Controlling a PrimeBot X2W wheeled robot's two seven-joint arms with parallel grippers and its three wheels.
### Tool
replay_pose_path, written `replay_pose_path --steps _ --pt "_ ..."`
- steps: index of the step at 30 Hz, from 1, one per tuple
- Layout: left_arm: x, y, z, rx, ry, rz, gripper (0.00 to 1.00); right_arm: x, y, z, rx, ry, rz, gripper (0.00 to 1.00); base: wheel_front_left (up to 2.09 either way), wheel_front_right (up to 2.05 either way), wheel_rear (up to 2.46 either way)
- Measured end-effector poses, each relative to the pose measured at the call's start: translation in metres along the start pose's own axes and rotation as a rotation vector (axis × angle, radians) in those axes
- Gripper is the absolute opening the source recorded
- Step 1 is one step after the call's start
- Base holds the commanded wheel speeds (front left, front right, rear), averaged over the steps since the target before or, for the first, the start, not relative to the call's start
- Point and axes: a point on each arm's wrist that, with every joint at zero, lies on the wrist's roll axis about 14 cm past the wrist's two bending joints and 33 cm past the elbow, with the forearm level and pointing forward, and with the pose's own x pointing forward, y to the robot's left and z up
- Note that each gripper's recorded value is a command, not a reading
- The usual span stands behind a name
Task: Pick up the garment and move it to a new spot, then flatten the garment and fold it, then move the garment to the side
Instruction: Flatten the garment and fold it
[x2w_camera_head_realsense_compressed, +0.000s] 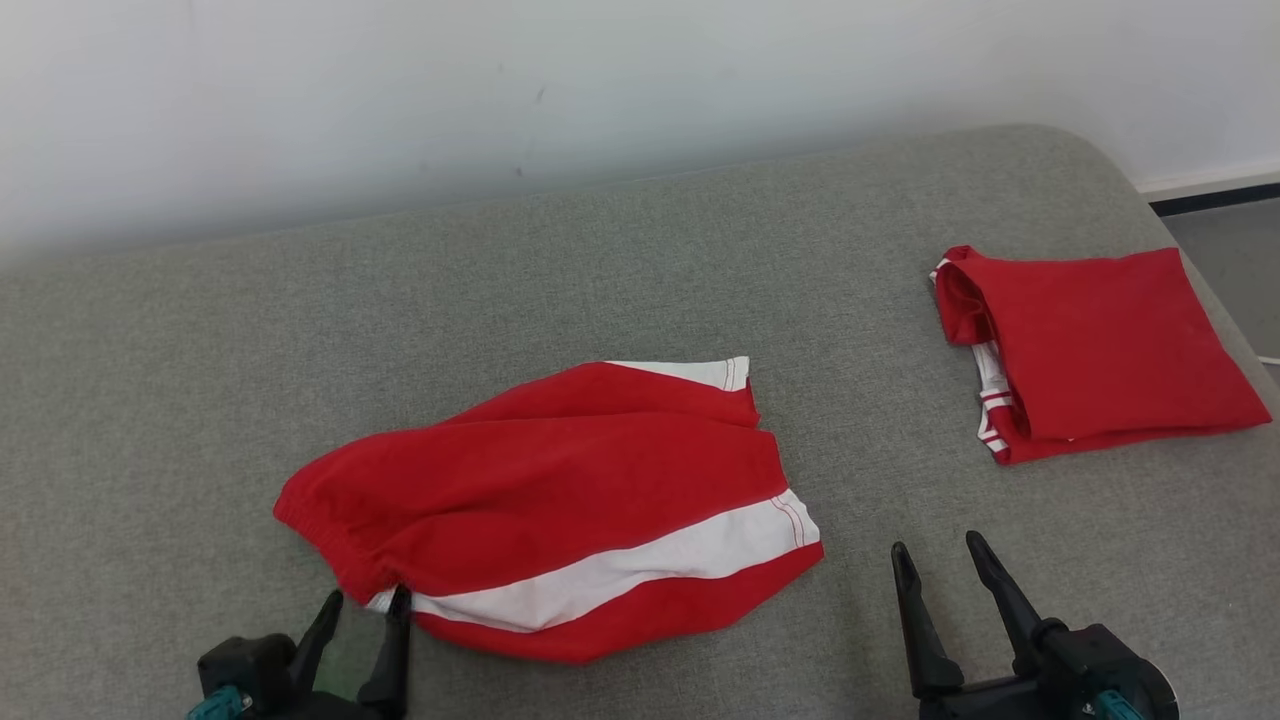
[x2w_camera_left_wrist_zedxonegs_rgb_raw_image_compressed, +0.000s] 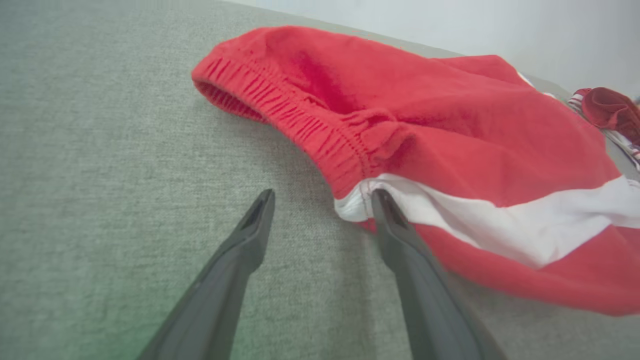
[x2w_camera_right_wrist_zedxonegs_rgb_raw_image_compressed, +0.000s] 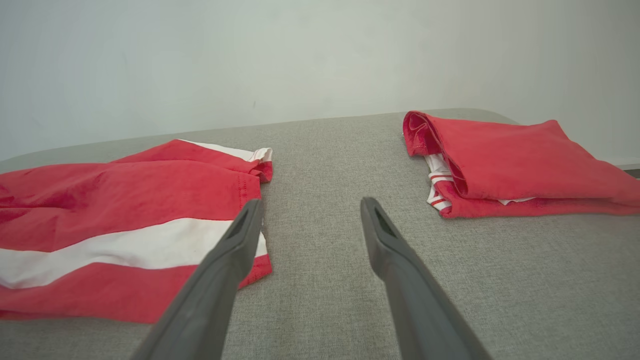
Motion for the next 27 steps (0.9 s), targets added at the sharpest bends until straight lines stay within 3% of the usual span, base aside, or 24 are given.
replay_pose_path --steps 14,19,20,21,22,23,27 --pt "-0.007 -0.002 -0.001 -0.002 0.004 -0.028 0.97 0.002 0.003 0.002 -0.001 -0.006 0.011 1.00 0.00 0.00 0.00" --pt "-0.005 0.001 -0.003 -0.001 0.011 -0.020 0.86 0.001 0.000 0.001 -0.001 -0.001 0.001 1.00 0.00 0.00 0.00" --pt "-0.004 0.001 -0.004 -0.001 0.014 -0.020 0.82 0.001 0.000 0.000 -0.001 0.000 0.000 1.00 0.00 0.00 0.00" --pt "-0.003 0.000 -0.004 -0.001 0.016 -0.024 0.68 0.001 0.000 0.000 -0.001 0.001 -0.001 1.00 0.00 0.00 0.00" --pt "-0.002 -0.003 -0.005 0.000 0.018 -0.031 0.41 0.001 0.000 0.000 -0.001 0.002 0.000 1.00 0.00 0.00 0.00" --pt "-0.001 -0.006 -0.005 0.003 0.021 -0.042 0.00 0.001 0.001 -0.001 -0.001 0.004 0.002 1.00 0.00 0.00 0.00" --pt "0.001 -0.012 -0.006 0.002 0.028 -0.063 0.00 0.002 0.006 -0.005 0.002 0.016 0.019 1.00 0.00 0.00 0.00"
